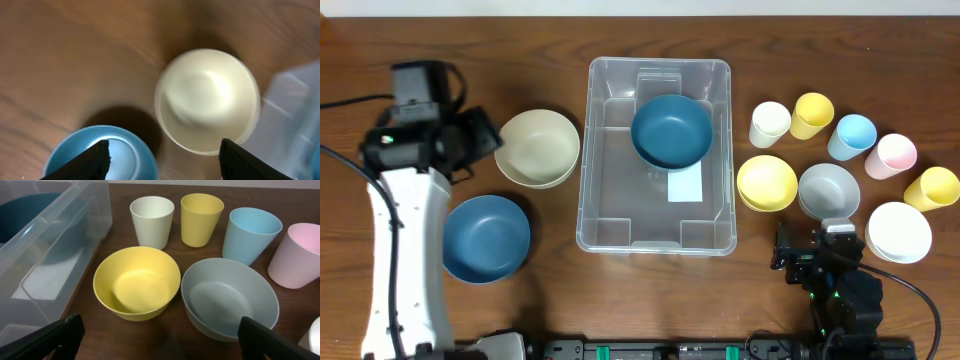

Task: Pack container
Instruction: 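Move the left gripper back and grasp the cream bowl rim, then place the cream bowl into the bin and release it, then grasp the second dark blue bowl rim with the left gripper, then lower the dark blue bowl into the bin, stacking it on the cream bowl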

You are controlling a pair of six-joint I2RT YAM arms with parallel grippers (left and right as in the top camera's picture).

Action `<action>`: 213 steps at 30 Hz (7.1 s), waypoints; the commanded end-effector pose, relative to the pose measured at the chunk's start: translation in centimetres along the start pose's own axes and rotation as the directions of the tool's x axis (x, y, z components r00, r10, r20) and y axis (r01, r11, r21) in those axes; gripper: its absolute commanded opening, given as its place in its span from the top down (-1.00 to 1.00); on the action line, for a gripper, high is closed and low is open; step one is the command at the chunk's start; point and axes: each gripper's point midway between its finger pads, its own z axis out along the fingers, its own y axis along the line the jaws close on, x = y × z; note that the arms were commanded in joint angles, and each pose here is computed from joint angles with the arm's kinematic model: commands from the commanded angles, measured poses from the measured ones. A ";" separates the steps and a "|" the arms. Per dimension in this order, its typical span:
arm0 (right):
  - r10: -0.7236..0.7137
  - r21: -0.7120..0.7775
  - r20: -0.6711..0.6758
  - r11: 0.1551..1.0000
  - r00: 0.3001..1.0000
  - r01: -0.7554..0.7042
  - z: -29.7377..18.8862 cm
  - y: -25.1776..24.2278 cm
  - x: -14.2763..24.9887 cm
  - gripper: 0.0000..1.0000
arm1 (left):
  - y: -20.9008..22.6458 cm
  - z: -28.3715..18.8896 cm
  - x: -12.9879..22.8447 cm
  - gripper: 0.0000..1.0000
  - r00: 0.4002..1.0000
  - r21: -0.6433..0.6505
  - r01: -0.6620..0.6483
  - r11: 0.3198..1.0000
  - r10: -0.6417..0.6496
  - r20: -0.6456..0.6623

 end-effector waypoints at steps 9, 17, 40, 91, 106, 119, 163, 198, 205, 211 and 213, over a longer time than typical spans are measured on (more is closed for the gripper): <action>0.010 0.010 0.003 1.000 1.000 -0.010 0.0 -0.2 0.0 -0.98 | -0.4 12.1 2.5 -0.33 0.955 0.075 -0.004 0.997 0.026 -0.296; 0.010 0.011 0.003 1.000 1.000 -0.010 0.0 -0.2 0.0 -0.98 | 0.0 16.1 4.1 0.24 0.928 0.051 -0.001 0.999 0.020 -0.371; 0.010 0.011 0.003 1.000 1.000 -0.010 0.0 -0.2 0.0 -0.98 | -2.9 6.2 -0.2 0.88 0.984 0.157 -0.105 0.982 0.125 -0.127; 0.010 0.010 0.003 1.000 1.000 -0.010 0.0 -0.2 0.0 -0.98 | -23.2 -6.0 6.6 0.17 0.872 0.556 -0.476 0.682 0.451 0.194; 0.010 0.011 0.003 1.000 1.000 -0.010 0.0 -0.2 0.0 -0.99 | 2.4 -3.8 4.8 0.17 0.985 -0.099 0.033 0.995 -0.049 -0.167; 0.010 0.011 0.003 1.000 1.000 -0.010 0.0 -0.2 0.0 -0.99 | 16.3 0.5 8.3 -0.43 0.804 -0.346 0.498 0.795 -0.573 -0.159; 0.010 0.011 0.003 1.000 1.000 -0.010 0.0 -0.2 0.0 -0.99 | -5.7 -6.2 2.6 0.88 0.985 0.473 -0.168 0.865 0.160 0.056; 0.010 0.011 0.003 1.000 1.000 -0.010 0.0 -0.2 0.0 -0.98 | -25.7 3.5 11.0 0.11 0.830 0.536 -0.514 0.669 0.545 0.116; 0.010 0.011 0.003 1.000 1.000 -0.010 0.0 -0.2 0.0 -0.99 | -24.0 1.9 12.4 -0.10 0.822 0.536 -0.501 0.680 0.567 0.050; 0.010 0.011 0.003 1.000 1.000 -0.010 0.0 -0.2 0.0 -0.98 | -23.4 1.6 16.2 0.05 0.770 0.536 -0.523 0.663 0.637 -0.037; 0.010 0.011 0.003 1.000 1.000 -0.010 0.0 -0.2 0.0 -0.99 | -23.7 1.6 17.6 0.13 0.748 0.542 -0.536 0.647 0.662 -0.050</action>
